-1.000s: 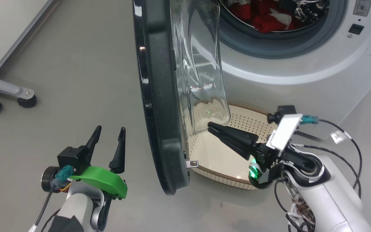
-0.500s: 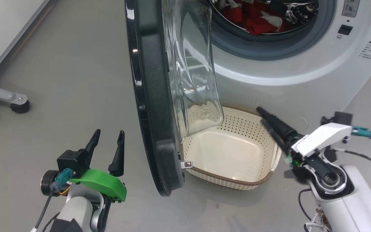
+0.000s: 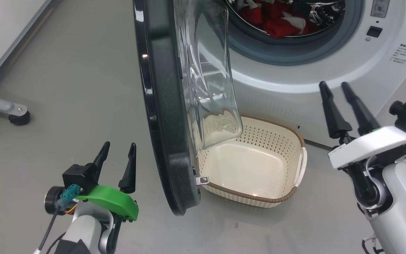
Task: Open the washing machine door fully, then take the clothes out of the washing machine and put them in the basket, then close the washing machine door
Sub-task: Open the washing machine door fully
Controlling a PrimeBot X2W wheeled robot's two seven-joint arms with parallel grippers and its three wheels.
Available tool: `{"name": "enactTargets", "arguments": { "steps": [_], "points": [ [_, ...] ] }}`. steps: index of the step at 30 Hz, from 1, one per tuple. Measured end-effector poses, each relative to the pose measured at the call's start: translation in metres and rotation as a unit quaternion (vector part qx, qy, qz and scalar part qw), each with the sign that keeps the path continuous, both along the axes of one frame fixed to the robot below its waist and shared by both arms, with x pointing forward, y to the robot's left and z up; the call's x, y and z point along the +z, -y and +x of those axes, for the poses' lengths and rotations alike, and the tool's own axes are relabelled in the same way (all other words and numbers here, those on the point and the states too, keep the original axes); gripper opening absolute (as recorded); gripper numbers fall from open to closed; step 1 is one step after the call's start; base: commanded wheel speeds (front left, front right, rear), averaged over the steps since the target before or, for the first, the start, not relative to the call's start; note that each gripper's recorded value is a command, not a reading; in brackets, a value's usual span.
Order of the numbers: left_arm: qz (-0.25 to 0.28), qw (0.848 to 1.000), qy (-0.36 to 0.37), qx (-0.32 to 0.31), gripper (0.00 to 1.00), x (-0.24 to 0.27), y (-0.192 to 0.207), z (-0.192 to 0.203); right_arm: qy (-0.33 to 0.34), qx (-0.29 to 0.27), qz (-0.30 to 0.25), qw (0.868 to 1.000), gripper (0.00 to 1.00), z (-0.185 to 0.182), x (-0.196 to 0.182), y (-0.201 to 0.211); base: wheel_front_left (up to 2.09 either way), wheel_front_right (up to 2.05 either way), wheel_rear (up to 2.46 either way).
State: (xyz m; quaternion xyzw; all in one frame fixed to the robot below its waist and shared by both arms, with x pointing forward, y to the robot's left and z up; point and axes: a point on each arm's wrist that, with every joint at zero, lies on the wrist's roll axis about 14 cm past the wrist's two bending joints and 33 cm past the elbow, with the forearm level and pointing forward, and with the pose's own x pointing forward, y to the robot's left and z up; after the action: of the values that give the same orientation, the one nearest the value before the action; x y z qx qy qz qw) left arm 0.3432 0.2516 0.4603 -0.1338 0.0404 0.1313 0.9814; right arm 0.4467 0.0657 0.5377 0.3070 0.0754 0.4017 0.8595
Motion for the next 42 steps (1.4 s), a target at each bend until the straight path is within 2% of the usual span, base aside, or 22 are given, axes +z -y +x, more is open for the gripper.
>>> {"name": "enactTargets", "arguments": {
  "steps": [7,12,15,21,33,42],
  "points": [
    [0.0,1.0,-0.001,0.0,1.0,0.0,0.0,0.0,0.12,-0.068,-0.075,0.988,1.0,0.013,-0.009,0.023,0.0,0.0,0.0],
    [0.0,1.0,-0.001,-0.001,1.0,-0.001,0.0,0.0,0.126,-0.087,-0.141,0.978,1.0,0.013,-0.031,0.025,0.0,0.0,0.0],
    [0.0,1.0,-0.001,-0.001,1.0,-0.001,0.001,0.0,0.124,-0.084,-0.159,0.976,1.0,0.007,-0.039,0.017,0.0,0.0,0.0],
    [0.0,1.0,-0.001,-0.002,1.0,-0.001,0.001,0.001,0.113,-0.098,-0.177,0.973,1.0,0.001,-0.049,0.008,0.0,0.0,0.0],
    [0.0,1.0,-0.002,-0.002,1.0,-0.001,0.001,0.001,0.099,-0.157,-0.176,0.967,1.0,0.018,-0.047,0.026,0.0,0.0,0.0],
    [-0.001,1.0,-0.001,-0.002,1.0,-0.001,0.001,0.002,0.097,-0.166,-0.181,0.964,1.0,0.02,-0.05,0.028,0.0,0.0,0.0]
  ]
}}
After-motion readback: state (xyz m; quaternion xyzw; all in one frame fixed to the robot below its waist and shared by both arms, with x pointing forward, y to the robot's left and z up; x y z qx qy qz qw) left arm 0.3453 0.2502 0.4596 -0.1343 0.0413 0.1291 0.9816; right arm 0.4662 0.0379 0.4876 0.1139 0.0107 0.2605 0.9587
